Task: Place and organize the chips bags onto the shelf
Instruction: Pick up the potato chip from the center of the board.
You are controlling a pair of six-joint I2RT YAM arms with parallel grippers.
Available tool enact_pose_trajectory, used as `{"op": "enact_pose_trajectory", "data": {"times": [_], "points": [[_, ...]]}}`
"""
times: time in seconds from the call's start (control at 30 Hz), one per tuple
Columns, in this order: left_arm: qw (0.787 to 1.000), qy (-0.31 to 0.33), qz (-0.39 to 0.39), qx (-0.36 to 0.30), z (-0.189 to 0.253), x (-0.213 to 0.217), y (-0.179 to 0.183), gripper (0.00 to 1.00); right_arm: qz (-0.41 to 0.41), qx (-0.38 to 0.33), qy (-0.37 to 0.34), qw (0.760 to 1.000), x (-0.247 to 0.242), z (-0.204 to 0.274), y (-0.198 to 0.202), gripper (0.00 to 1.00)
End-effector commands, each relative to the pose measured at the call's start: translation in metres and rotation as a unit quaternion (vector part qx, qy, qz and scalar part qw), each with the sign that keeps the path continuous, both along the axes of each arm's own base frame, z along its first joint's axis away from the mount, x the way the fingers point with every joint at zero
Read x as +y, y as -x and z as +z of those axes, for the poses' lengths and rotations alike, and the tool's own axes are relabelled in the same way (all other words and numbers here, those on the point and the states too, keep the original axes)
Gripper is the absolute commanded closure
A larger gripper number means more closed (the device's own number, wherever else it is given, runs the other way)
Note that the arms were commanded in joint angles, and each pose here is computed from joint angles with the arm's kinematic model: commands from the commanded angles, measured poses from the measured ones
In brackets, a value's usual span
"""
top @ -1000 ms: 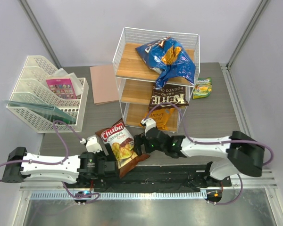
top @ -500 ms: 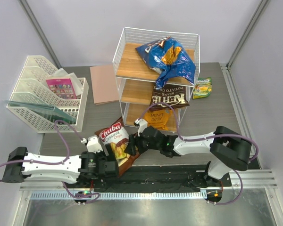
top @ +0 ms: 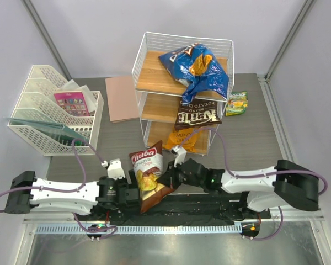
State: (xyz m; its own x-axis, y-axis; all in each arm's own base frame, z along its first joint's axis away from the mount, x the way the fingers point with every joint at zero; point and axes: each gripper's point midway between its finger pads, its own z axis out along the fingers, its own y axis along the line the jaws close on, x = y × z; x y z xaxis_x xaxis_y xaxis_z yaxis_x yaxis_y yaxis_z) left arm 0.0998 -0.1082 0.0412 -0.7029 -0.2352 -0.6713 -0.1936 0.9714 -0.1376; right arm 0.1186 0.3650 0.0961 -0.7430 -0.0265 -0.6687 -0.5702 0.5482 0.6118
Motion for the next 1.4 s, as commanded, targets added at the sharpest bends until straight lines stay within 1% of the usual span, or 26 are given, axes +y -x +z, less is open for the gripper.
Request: {"op": "enact_pose_trajectory", "data": {"times": [0.0,0.03,0.07,0.17,0.2,0.33,0.53,0.57,0.6,0.63,0.7,0.77,0.83,0.93,0.97,1.03,1.1,1.17,1.27,1.37], "points": [[0.998,0.048,-0.027,-0.022,0.019,-0.044,-0.008,0.05,-0.115,0.026,-0.094,0.989,-0.024,0.02,-0.014,0.99],[0.998,0.047,-0.033,-0.024,0.024,-0.049,-0.009,0.05,-0.131,0.032,-0.09,0.987,-0.035,0.009,-0.013,0.99],[0.998,0.042,-0.037,-0.024,0.023,-0.05,-0.009,0.04,-0.153,0.031,-0.112,0.981,-0.039,0.016,-0.018,0.99],[0.997,0.059,-0.051,-0.016,0.024,-0.063,-0.006,0.04,-0.182,0.017,-0.141,0.973,-0.049,0.03,-0.018,0.99],[0.995,0.079,-0.053,-0.011,0.025,-0.069,-0.004,0.04,-0.21,0.005,-0.15,0.966,-0.054,0.035,-0.023,0.99],[0.991,0.124,-0.056,-0.005,0.03,-0.074,0.0,0.03,-0.263,-0.01,-0.201,0.944,-0.063,0.058,-0.038,0.99],[0.982,0.177,-0.061,-0.023,0.06,-0.076,-0.003,0.03,-0.32,-0.039,-0.242,0.915,-0.055,0.084,-0.063,0.99],[0.981,0.183,-0.063,-0.024,0.063,-0.077,-0.003,0.03,-0.323,-0.042,-0.245,0.913,-0.052,0.086,-0.065,0.99],[0.98,0.188,-0.063,-0.025,0.067,-0.078,-0.004,0.04,-0.327,-0.049,-0.231,0.915,-0.047,0.077,-0.069,0.99],[0.979,0.192,-0.064,-0.026,0.07,-0.079,-0.004,0.04,-0.332,-0.05,-0.246,0.909,-0.041,0.087,-0.072,0.99],[0.979,0.191,-0.068,-0.026,0.076,-0.08,-0.003,0.04,-0.338,-0.049,-0.246,0.907,-0.031,0.083,-0.077,0.99],[0.981,0.183,-0.064,-0.022,0.076,-0.077,-0.002,0.02,-0.343,-0.041,-0.271,0.898,-0.025,0.088,-0.08,0.99],[0.98,0.188,-0.061,-0.026,0.074,-0.076,-0.004,0.02,-0.33,-0.038,-0.282,0.9,-0.012,0.09,-0.079,0.99],[0.973,0.218,-0.055,-0.049,0.073,-0.075,-0.009,0.01,-0.308,-0.021,-0.291,0.906,0.002,0.091,-0.074,0.99],[0.966,0.245,-0.047,-0.059,0.078,-0.073,-0.012,0.0,-0.303,-0.015,-0.294,0.906,0.003,0.091,-0.072,0.99],[0.958,0.271,-0.036,-0.082,0.073,-0.071,-0.018,0.0,-0.303,-0.003,-0.303,0.904,0.0,0.09,-0.071,0.99],[0.948,0.299,-0.041,-0.099,0.073,-0.072,-0.021,0.0,-0.296,-0.001,-0.3,0.907,0.001,0.09,-0.068,0.99],[0.947,0.3,-0.034,-0.109,0.073,-0.068,-0.024,0.0,-0.289,-0.001,-0.295,0.911,0.003,0.09,-0.066,0.99],[0.958,0.261,-0.032,-0.117,0.074,-0.062,-0.028,0.0,-0.273,0.011,-0.296,0.915,0.008,0.092,-0.061,0.99],[0.965,0.225,-0.048,-0.126,0.085,-0.069,-0.03,0.0,-0.268,0.02,-0.295,0.917,0.011,0.09,-0.057,0.99]]}}
